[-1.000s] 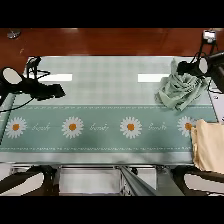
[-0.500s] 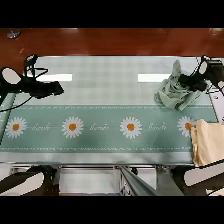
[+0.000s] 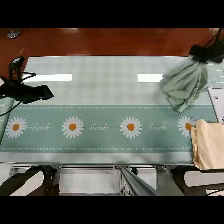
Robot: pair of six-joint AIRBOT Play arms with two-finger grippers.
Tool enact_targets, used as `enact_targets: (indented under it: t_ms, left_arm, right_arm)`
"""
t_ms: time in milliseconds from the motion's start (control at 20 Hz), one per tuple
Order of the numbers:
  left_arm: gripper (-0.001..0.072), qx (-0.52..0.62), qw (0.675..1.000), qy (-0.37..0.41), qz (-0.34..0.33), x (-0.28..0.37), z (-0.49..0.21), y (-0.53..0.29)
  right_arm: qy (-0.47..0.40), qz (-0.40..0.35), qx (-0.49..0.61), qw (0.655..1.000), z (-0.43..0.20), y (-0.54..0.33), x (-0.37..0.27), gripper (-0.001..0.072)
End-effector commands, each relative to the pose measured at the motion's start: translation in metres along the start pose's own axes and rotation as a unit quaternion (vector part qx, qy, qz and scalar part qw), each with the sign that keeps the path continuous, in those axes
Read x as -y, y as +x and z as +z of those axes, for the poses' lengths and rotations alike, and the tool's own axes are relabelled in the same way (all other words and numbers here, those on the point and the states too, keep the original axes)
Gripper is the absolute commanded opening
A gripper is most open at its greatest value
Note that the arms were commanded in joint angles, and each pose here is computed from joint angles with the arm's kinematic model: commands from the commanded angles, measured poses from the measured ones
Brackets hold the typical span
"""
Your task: Fold the shirts.
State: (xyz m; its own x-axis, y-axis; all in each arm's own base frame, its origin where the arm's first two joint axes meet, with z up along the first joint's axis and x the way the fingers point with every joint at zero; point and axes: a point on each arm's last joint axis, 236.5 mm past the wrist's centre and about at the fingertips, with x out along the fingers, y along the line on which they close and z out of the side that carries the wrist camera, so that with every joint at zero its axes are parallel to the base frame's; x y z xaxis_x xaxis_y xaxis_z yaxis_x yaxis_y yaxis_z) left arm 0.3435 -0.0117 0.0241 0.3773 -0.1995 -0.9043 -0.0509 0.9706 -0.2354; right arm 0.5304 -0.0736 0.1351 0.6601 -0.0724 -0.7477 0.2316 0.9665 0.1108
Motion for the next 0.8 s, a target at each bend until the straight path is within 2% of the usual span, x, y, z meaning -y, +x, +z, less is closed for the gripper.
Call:
enact_targets:
  t_ms: [0,150,350,500,650,750]
  left_arm:
    - [0.07,0.033,0.998,-0.001,-0.049,0.03,-0.037,-0.032]
    - [0.0701,0.06,0.994,-0.016,-0.094,0.054,-0.073,-0.038]
    - [0.0701,0.065,0.992,-0.037,-0.098,0.052,-0.09,-0.027]
    - [0.0701,0.055,0.993,-0.041,-0.098,0.051,-0.092,-0.023]
    - [0.0701,0.05,0.993,-0.043,-0.097,0.05,-0.093,-0.02]
    - [0.0701,0.048,0.993,-0.043,-0.097,0.05,-0.093,-0.019]
  right_arm:
    - [-0.063,0.045,0.179,0.981,0.08,-0.142,-0.046,0.002]
    - [-0.113,0.086,0.255,0.956,0.085,-0.234,-0.089,0.002]
    - [-0.155,0.153,0.301,0.928,0.059,-0.321,-0.137,0.002]
    - [-0.197,0.2,0.236,0.93,0.01,-0.325,-0.173,0.002]
    - [-0.245,0.253,0.122,0.928,-0.063,-0.278,-0.226,0.002]
    - [-0.246,0.313,0.044,0.916,-0.128,-0.23,-0.283,0.002]
